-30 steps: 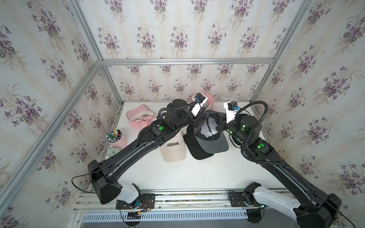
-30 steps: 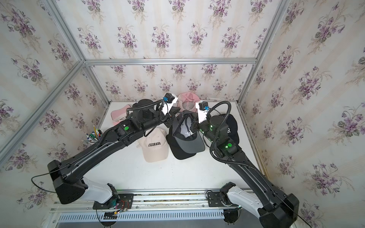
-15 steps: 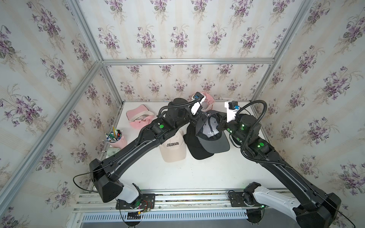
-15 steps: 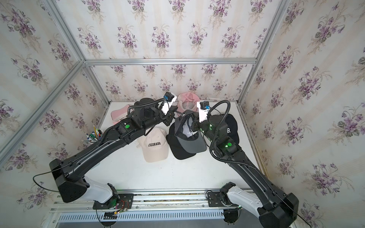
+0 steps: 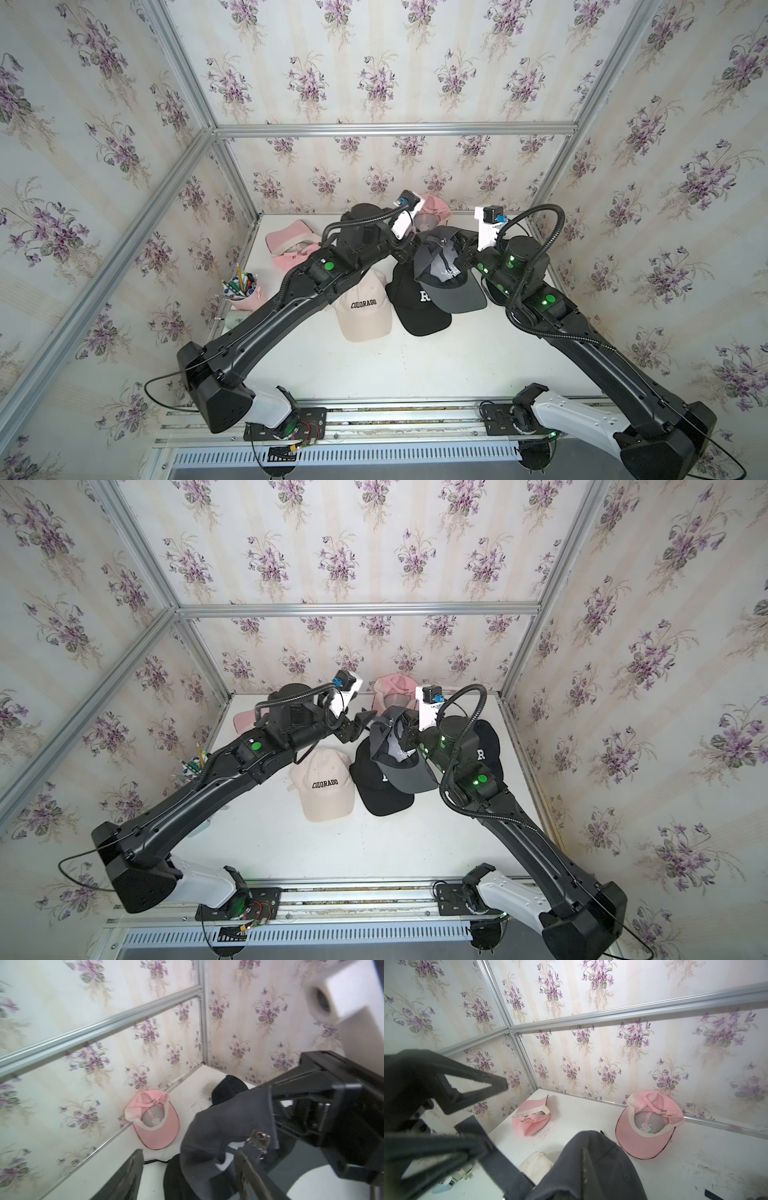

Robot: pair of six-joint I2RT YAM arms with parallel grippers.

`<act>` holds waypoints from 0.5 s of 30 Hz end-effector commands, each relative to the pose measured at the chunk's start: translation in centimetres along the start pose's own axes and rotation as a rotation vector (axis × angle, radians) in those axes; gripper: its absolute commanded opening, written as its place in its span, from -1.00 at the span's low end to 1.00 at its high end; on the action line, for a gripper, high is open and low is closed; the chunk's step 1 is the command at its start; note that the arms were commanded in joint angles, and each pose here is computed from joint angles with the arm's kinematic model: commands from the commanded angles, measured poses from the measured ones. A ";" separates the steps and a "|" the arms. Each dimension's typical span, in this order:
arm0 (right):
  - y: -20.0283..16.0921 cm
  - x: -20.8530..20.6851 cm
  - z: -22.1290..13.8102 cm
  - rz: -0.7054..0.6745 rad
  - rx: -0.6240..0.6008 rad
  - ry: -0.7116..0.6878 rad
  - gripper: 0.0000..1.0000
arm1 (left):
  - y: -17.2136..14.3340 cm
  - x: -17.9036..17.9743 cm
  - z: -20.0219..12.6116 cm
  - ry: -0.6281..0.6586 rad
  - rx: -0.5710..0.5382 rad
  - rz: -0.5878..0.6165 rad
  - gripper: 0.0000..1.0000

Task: Open the adjustable buckle of the baseball cap
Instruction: Open the adjustable buckle on the baseball cap, then pull the adjustable strap on the baseball cap.

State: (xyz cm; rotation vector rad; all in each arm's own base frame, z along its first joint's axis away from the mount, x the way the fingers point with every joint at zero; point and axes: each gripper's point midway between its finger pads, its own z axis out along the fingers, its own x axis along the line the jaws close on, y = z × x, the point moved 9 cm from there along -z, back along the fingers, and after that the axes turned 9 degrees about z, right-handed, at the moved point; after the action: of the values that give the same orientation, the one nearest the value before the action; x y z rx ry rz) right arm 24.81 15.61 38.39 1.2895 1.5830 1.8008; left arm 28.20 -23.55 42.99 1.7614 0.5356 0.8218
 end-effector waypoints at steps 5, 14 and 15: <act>0.5 0.2 0.2 0.018 -0.004 0.006 -1.00 | 0.1 1.0 -2.9 0.025 -0.092 0.001 0.46; 1.3 0.8 0.6 0.030 0.005 0.040 -1.00 | -3.0 -1.8 -3.7 -0.084 -0.150 0.049 0.28; 1.3 0.9 0.6 0.031 0.007 0.044 -1.00 | -3.1 -2.2 -3.5 -0.094 -0.148 0.059 0.29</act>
State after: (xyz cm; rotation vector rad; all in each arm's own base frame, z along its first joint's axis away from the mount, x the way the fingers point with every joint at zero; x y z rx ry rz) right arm 25.26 16.08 39.37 1.3044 1.6031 1.8174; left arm 24.47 -21.22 39.23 1.7413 0.4389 0.7667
